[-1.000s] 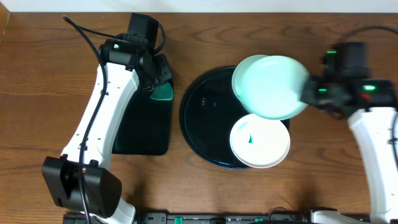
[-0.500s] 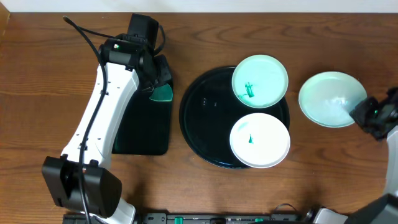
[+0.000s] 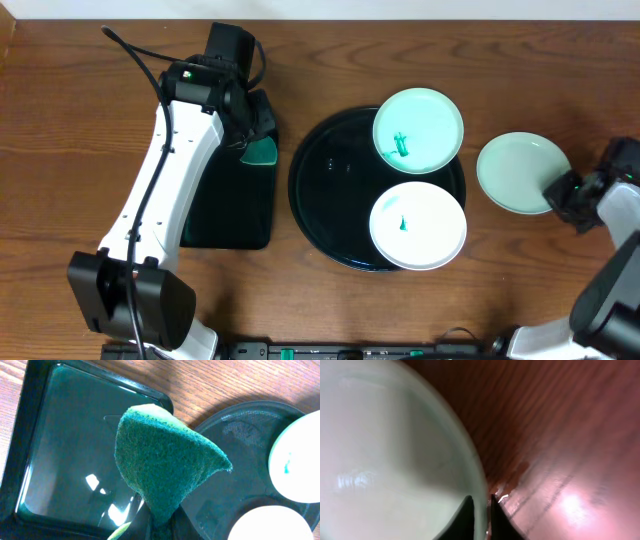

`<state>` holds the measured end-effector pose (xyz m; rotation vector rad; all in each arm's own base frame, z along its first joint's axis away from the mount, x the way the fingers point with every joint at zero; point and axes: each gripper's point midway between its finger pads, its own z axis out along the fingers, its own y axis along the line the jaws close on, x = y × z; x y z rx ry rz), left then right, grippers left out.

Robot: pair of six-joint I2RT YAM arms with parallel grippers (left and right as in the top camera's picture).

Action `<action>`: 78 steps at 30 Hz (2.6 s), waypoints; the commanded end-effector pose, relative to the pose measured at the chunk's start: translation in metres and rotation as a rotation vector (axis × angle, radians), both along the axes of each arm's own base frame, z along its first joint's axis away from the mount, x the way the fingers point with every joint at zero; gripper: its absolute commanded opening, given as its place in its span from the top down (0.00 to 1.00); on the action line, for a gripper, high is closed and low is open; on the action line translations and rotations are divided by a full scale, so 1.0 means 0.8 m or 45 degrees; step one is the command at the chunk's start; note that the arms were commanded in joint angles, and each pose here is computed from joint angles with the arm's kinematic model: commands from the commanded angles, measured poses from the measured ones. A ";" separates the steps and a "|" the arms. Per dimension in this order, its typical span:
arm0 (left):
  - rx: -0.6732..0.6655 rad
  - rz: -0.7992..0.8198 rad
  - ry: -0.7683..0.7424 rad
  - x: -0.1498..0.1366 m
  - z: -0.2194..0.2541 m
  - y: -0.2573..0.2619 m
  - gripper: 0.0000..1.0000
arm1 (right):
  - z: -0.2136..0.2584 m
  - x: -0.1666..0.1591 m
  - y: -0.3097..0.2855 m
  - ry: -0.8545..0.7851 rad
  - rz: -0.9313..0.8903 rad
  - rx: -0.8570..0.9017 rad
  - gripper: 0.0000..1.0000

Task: Clean dirty plates on tray and stack at the side
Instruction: 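Place the pale green plate on the table right of the round tray, then move right gripper back and grasp the white plate rim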

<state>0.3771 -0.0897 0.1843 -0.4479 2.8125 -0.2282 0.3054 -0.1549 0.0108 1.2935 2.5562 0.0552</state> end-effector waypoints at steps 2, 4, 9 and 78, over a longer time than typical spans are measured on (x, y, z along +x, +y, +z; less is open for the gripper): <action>0.008 -0.016 -0.012 0.002 0.003 0.000 0.93 | -0.018 -0.001 0.028 0.079 0.163 0.036 0.58; 0.008 -0.016 -0.012 0.002 0.003 0.000 0.93 | -0.006 0.002 0.030 0.096 0.175 0.041 0.54; 0.008 -0.017 -0.011 0.002 0.003 0.000 0.93 | 0.082 0.028 0.034 0.087 0.217 0.034 0.50; 0.014 -0.040 -0.009 0.000 0.003 0.000 0.93 | 0.019 -0.091 0.235 0.457 0.993 0.080 0.91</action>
